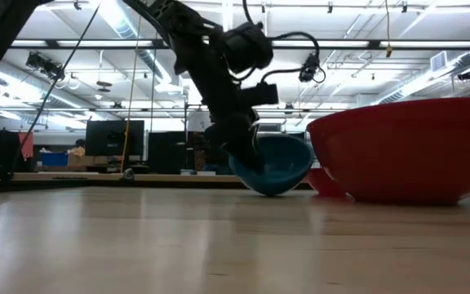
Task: Nest bowls inside each other
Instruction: Stack the blue bowl into the green bowl
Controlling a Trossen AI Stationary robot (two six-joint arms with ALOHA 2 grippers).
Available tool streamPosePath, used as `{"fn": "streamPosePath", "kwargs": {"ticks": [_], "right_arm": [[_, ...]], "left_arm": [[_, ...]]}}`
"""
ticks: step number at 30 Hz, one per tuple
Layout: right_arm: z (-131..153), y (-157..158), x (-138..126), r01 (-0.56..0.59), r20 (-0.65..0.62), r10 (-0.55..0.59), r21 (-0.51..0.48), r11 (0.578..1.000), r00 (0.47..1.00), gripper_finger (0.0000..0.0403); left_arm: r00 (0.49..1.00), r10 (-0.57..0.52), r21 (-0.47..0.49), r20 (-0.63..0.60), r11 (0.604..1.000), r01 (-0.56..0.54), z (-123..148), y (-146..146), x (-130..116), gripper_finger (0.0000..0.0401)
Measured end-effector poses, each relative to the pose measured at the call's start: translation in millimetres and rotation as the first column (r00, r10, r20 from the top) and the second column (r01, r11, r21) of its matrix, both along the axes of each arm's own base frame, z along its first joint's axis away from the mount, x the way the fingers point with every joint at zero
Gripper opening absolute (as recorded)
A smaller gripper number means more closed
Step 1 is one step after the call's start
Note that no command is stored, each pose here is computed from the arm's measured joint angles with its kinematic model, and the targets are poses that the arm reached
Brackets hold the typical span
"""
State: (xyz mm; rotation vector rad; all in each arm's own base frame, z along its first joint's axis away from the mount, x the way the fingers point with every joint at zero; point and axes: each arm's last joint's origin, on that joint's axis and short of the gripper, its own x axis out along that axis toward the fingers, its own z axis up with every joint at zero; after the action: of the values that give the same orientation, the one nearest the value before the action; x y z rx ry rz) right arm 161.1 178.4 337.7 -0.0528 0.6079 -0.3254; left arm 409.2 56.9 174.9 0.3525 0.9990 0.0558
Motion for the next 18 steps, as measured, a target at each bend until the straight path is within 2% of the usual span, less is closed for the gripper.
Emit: {"fn": "streamPosePath", "kwargs": {"ticks": [7, 18], "right_arm": [[0.0, -0.3, 0.3, 0.002, 0.000, -0.002, 0.000, 1.000, 1.000, 0.0159], [0.0, -0.3, 0.3, 0.002, 0.000, -0.002, 0.000, 1.000, 1.000, 0.0160]], "left_arm": [[1.000, 0.016, -0.010, -0.021, 1.000, -0.016, -7.5, 0.8, 1.7, 0.0171], [0.998, 0.046, 0.019, 0.038, 0.999, -0.047, 21.4, 3.7, -6.0, 0.0156]]}}
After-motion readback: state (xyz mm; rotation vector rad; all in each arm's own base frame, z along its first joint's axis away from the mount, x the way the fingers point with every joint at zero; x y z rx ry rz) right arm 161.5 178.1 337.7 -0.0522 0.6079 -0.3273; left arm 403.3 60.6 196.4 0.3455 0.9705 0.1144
